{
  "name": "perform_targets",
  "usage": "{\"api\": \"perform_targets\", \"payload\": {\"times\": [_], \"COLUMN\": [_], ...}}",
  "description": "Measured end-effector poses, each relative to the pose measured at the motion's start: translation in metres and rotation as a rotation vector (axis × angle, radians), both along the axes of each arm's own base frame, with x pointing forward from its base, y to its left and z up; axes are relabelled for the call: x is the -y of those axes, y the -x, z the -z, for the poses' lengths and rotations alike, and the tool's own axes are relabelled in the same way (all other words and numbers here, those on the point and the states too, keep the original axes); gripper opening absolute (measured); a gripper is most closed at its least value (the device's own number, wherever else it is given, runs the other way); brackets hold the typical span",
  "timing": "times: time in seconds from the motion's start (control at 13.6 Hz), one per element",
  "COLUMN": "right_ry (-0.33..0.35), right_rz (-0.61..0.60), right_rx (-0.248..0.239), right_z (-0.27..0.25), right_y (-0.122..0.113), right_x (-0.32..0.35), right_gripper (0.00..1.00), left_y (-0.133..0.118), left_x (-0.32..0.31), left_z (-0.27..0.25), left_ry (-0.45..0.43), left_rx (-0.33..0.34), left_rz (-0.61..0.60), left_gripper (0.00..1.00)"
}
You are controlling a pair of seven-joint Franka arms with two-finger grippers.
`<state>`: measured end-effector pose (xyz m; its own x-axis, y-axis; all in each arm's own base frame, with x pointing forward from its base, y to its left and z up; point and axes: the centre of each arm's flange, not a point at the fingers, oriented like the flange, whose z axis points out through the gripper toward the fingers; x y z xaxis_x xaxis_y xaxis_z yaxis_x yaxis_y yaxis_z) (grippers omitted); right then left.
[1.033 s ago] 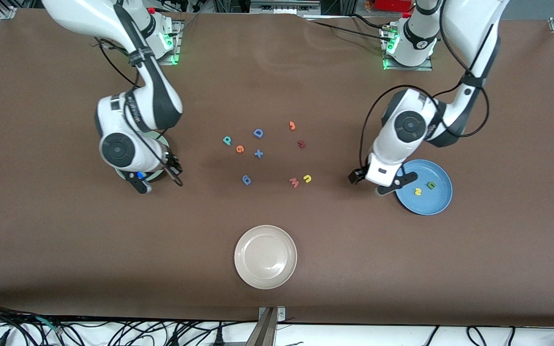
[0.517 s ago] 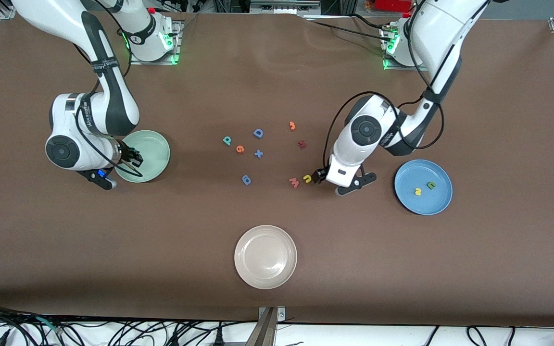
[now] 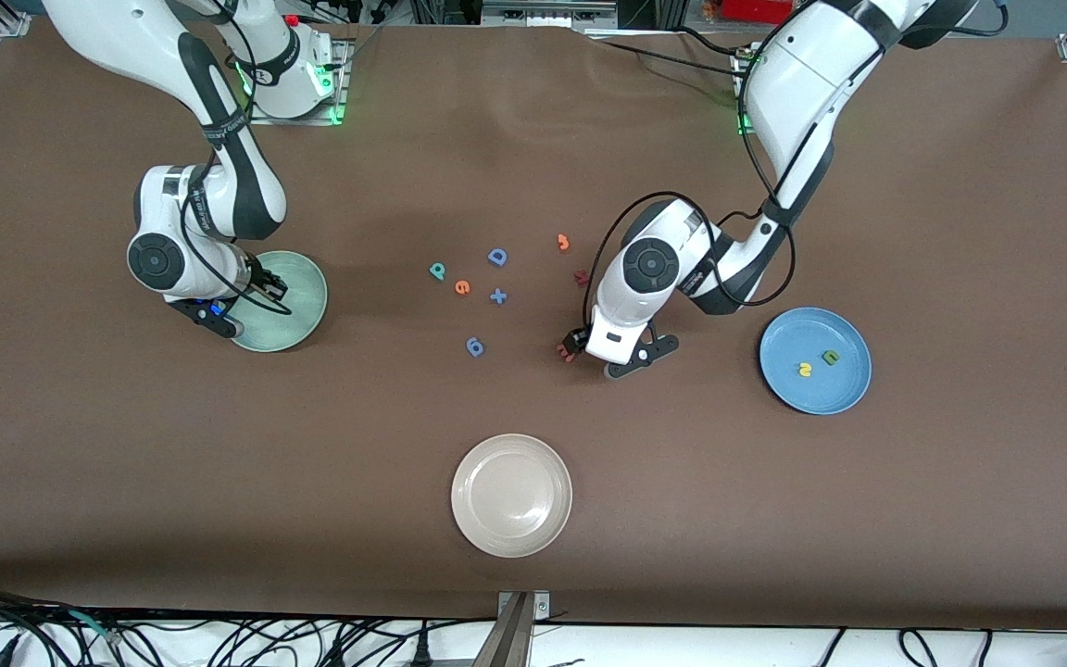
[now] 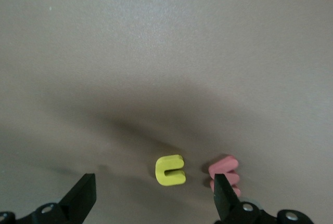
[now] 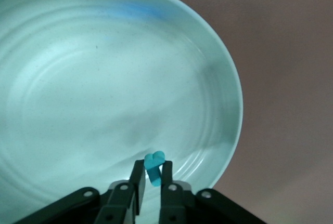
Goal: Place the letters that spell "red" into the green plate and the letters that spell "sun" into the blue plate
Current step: 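Grasp the yellow C letter with the left gripper while the right reaches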
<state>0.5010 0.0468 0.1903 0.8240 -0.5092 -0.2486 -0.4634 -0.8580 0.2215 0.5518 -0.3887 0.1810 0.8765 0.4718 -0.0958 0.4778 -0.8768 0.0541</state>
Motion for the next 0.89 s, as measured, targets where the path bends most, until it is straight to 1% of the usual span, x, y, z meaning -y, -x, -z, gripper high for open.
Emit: {"api": "perform_targets", "payload": {"times": [0.07, 0.15, 0.3, 0.37, 0.44, 0.52, 0.59, 0.66, 0.81, 0.89], "right_ry": [0.0, -0.001, -0.001, -0.002, -0.004, -0.006, -0.006, -0.007, 0.003, 0.011], "right_rz": [-0.001, -0.002, -0.003, -0.003, -0.004, 0.001, 0.015, 0.032, 0.085, 0.119], "right_rx": [0.0, 0.001, 0.004, 0.007, 0.015, 0.027, 0.042, 0.053, 0.054, 0.062], "right_z": [0.0, 0.0, 0.0, -0.002, -0.005, -0.01, -0.018, -0.026, -0.047, -0.058], "right_y": [0.0, 0.0, -0.001, -0.001, -0.003, -0.006, -0.008, -0.011, -0.016, -0.019], "right_x": [0.0, 0.0, 0.0, 0.0, -0.002, -0.004, -0.009, -0.019, -0.058, -0.082], "right_gripper": [0.21, 0.26, 0.44, 0.56, 0.67, 0.76, 0.88, 0.93, 0.93, 0.93], "left_y": [0.001, 0.002, 0.002, 0.002, 0.002, 0.002, 0.002, 0.002, 0.001, 0.002], "left_x": [0.0, 0.0, -0.001, -0.001, -0.001, -0.001, -0.001, -0.001, 0.003, 0.005], "left_z": [0.005, 0.01, 0.014, 0.015, 0.015, 0.015, 0.015, 0.015, 0.011, 0.009], "left_ry": [-0.016, -0.029, -0.039, -0.04, -0.04, -0.041, -0.047, -0.058, -0.067, -0.069], "left_rx": [0.004, 0.008, 0.008, 0.007, 0.007, 0.008, 0.013, 0.022, 0.043, 0.047], "left_rz": [-0.001, -0.001, -0.006, -0.007, -0.009, -0.012, -0.017, -0.025, -0.041, -0.042], "left_gripper": [1.0, 1.0, 1.0, 1.0, 1.0, 1.0, 0.9, 0.81, 0.57, 0.48]}}
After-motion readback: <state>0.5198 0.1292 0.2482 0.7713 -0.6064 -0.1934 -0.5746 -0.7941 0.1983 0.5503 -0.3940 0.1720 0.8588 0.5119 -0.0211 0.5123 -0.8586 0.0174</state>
